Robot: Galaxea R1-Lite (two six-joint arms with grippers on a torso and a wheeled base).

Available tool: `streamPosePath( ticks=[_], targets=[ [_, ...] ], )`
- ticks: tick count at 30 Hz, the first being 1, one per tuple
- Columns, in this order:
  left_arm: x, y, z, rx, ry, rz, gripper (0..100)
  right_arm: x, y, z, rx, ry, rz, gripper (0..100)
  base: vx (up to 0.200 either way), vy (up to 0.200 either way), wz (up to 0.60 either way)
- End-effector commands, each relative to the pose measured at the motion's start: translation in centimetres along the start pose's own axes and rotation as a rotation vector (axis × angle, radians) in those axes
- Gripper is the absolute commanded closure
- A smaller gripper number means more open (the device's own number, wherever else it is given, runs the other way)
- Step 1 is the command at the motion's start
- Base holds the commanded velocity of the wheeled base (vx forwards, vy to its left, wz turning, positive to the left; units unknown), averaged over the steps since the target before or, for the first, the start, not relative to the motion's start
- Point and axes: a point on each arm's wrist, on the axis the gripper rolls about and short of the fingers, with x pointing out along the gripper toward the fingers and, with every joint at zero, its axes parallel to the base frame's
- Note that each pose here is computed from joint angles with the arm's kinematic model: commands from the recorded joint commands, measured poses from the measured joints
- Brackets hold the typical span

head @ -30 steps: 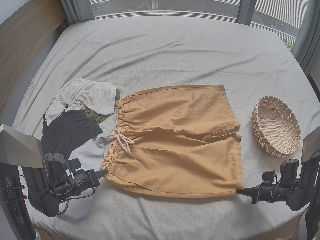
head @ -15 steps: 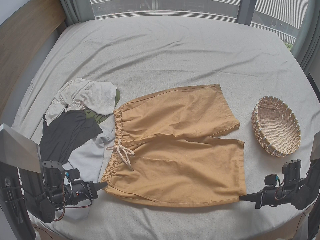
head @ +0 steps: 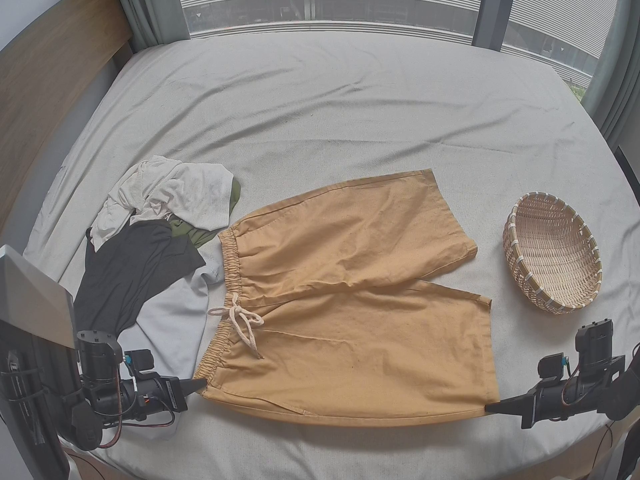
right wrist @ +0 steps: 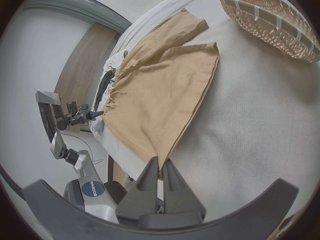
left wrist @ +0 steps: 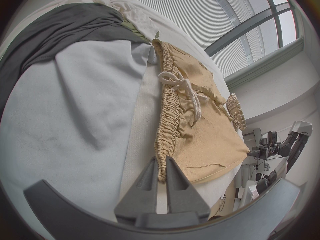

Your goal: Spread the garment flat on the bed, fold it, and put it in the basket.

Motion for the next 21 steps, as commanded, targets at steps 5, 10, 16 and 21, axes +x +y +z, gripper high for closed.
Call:
streamPosePath(
  ticks=[5,10,16,21],
  targets=[
    [-1.0,-0.8,-0.1,-0.006,0.04,-0.077,100,-0.7,0.7,-0.3,-0.016,-0.007,0.006,100,0.0,0.0,0.0],
    [-1.8,-1.1,0.2,-0.011,0.039,-0.099,100,-0.7,0.9,-0.5,-0.015,0.01,0.011,100,0.0,0.0,0.0],
    [-2.1,-0.9,-0.3,-0.011,0.09,-0.092,100,-0.8,1.0,-0.7,-0.008,0.027,0.01,100,0.0,0.0,0.0],
    [-2.4,-0.6,0.1,0.004,0.058,-0.087,100,-1.1,1.0,-0.3,-0.02,-0.012,0.006,100,0.0,0.0,0.0]
  ],
)
